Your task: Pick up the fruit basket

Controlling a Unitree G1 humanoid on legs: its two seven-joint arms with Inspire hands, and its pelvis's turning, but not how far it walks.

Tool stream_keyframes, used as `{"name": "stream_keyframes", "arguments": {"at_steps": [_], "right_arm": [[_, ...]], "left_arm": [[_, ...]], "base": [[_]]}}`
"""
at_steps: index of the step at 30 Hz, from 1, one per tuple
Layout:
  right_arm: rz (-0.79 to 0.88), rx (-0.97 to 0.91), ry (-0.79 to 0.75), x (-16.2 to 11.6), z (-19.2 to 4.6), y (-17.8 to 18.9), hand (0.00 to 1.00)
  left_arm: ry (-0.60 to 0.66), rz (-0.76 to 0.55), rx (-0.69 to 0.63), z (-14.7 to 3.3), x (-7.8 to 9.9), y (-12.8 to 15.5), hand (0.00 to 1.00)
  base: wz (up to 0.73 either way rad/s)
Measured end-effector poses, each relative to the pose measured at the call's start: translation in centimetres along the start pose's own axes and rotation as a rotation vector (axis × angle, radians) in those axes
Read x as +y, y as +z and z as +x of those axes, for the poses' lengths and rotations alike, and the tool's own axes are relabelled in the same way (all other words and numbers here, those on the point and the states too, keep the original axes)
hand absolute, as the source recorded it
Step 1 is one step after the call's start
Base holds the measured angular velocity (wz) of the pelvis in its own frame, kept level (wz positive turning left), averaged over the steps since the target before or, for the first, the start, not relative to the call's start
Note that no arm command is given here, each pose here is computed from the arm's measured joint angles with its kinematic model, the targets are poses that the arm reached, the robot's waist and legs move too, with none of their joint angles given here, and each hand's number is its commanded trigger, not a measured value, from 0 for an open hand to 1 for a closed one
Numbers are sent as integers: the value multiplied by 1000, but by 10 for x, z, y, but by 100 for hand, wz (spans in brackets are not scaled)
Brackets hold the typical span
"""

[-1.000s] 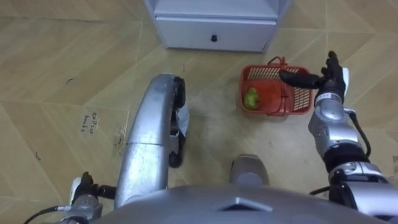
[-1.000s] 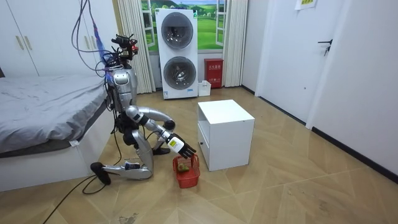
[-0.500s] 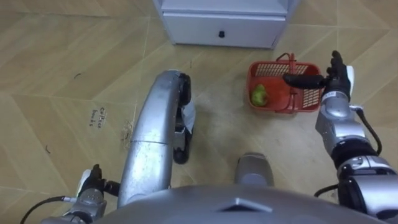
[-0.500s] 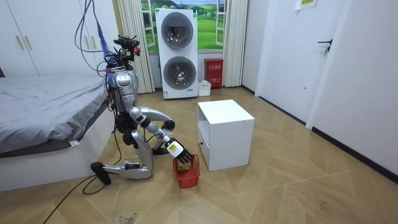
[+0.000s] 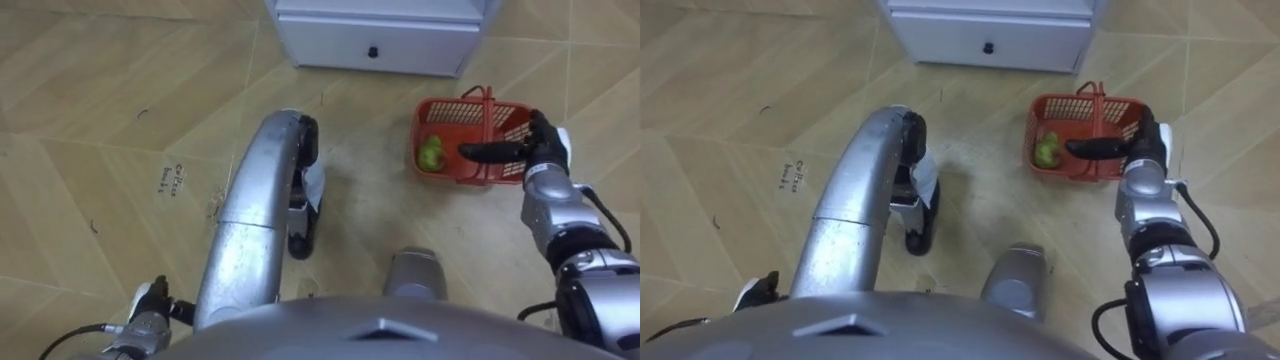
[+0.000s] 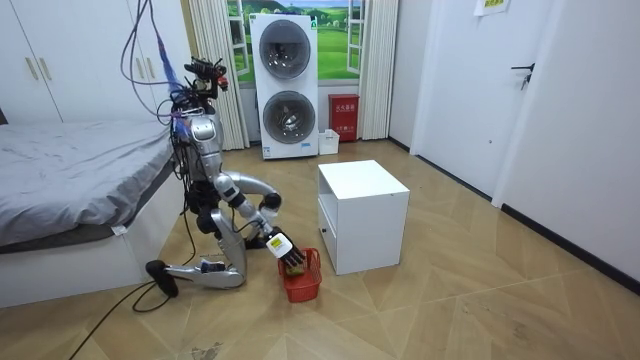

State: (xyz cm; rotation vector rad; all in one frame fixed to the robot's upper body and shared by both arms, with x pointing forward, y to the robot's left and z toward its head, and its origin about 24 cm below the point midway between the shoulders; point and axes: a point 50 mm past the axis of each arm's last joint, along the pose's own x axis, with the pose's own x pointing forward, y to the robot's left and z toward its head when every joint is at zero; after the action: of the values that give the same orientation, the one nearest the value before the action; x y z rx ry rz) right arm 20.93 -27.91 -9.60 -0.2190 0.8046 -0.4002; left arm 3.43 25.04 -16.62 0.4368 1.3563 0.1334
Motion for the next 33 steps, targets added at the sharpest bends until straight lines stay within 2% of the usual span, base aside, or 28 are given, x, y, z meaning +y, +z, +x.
{"name": "stream_keyframes", "arguments": {"at_steps": [10, 33], "right_arm": [[88, 153, 2, -15, 0, -27, 0], [112, 162, 64, -10, -1, -27, 0]], "left_arm": [[-18, -13, -7, 1, 0, 6, 0], [-46, -17, -3, 1, -4, 6, 0]], "base": [[0], [0]]}}
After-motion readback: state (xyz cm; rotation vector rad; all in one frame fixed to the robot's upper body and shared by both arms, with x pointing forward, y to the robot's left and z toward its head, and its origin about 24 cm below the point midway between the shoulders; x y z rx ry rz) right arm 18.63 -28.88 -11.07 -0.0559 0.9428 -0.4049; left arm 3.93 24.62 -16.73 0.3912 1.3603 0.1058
